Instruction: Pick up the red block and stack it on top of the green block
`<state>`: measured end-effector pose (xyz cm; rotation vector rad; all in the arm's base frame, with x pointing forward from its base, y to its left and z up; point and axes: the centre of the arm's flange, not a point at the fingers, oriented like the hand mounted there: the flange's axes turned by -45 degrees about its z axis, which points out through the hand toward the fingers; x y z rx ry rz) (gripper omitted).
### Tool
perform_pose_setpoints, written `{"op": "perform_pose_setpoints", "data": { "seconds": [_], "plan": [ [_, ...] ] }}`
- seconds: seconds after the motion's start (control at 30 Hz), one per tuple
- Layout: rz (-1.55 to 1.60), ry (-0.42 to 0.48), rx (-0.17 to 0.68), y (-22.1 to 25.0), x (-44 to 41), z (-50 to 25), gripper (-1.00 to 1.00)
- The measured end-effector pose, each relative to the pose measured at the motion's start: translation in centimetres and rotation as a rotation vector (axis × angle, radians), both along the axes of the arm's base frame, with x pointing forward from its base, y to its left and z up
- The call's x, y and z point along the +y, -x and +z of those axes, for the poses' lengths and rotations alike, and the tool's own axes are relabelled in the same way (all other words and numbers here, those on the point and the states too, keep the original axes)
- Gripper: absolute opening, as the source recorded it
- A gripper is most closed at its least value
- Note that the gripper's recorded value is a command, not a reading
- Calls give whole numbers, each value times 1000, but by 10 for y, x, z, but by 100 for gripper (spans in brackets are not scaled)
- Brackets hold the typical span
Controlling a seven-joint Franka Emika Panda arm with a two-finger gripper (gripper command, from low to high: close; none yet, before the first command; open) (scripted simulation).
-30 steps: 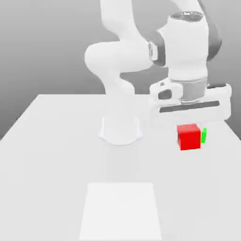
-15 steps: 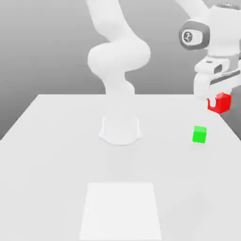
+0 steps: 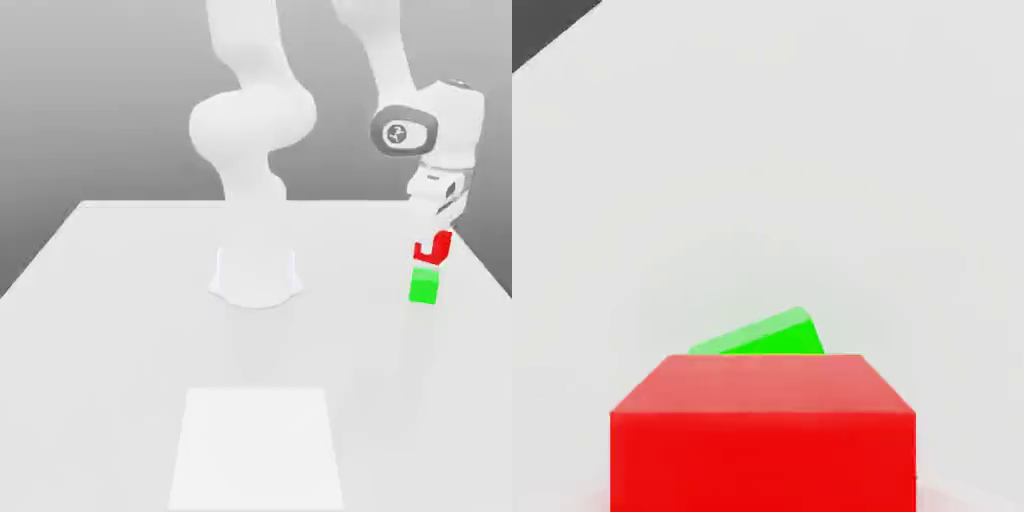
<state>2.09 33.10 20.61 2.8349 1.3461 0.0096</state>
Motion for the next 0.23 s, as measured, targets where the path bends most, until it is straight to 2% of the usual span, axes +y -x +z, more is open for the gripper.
{"op": "perform_pose_setpoints", "data": {
  "seconds": [0.03, 0.23],
  "plan": [
    [0, 0, 0, 0, 0, 0, 100],
    [0, 0, 0, 0, 0, 0, 100]
  ]
}}
